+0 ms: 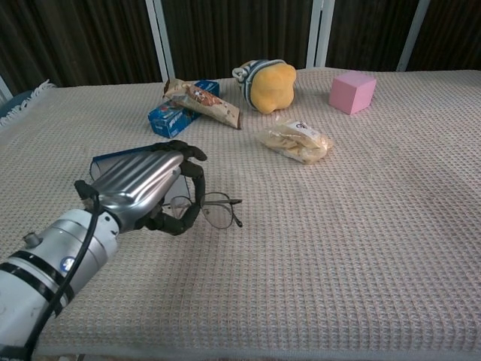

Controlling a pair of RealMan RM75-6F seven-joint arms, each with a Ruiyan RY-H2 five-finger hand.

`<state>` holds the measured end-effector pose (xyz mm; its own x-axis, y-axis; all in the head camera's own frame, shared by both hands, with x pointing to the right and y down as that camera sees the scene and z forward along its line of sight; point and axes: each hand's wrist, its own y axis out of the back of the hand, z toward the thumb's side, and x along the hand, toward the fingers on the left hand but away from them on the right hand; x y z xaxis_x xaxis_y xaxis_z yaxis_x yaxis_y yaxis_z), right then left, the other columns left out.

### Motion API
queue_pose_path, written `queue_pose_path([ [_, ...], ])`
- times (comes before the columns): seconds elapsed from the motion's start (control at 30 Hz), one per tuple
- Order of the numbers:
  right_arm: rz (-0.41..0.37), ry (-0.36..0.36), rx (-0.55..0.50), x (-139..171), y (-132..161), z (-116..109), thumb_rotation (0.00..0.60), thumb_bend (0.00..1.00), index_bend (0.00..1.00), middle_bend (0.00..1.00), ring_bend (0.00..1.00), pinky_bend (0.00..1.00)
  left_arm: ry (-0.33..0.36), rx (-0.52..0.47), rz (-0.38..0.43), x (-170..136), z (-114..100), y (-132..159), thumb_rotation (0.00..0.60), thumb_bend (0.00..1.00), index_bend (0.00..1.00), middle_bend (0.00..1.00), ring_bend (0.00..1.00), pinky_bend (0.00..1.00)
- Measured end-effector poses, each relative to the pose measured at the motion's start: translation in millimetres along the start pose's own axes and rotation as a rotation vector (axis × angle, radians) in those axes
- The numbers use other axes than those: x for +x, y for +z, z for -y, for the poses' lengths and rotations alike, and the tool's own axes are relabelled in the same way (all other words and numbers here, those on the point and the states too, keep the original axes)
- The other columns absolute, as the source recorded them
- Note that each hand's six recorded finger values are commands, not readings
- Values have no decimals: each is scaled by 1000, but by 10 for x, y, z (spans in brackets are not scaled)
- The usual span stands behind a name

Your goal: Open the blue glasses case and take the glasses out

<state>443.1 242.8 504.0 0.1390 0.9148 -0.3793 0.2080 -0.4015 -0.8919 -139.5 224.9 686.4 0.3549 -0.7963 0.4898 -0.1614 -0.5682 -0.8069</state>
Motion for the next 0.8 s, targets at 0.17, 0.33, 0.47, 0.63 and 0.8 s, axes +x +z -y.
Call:
queue_pose_path([
  [0.17, -2, 7, 3, -1, 1, 10, 600, 184, 0, 0, 0, 42, -10, -16, 57, -29, 57, 364, 600, 501, 636, 136, 9, 48],
  [0.33, 0, 2, -6, 5, -18, -17, 600, 184, 0, 0, 0, 42, -30, 1, 84, -9, 180, 587, 600, 500, 633, 137, 9, 47],
  [0.47, 1, -7, -16, 21, -41, -55, 600, 184, 0, 0, 0, 42, -49, 27, 82, 34, 303, 643, 600, 499, 605, 135, 9, 47],
  [0.63, 1, -14, -25, 38, -68, -93, 600, 184, 0, 0, 0, 42, -68, 40, 85, 70, 432, 702, 600, 497, 385, 109, 7, 47],
  [0.8, 1, -14, -26, 45, -78, -100, 600, 184, 0, 0, 0, 43, -63, 45, 101, 81, 484, 763, 600, 485, 67, 71, 0, 46],
])
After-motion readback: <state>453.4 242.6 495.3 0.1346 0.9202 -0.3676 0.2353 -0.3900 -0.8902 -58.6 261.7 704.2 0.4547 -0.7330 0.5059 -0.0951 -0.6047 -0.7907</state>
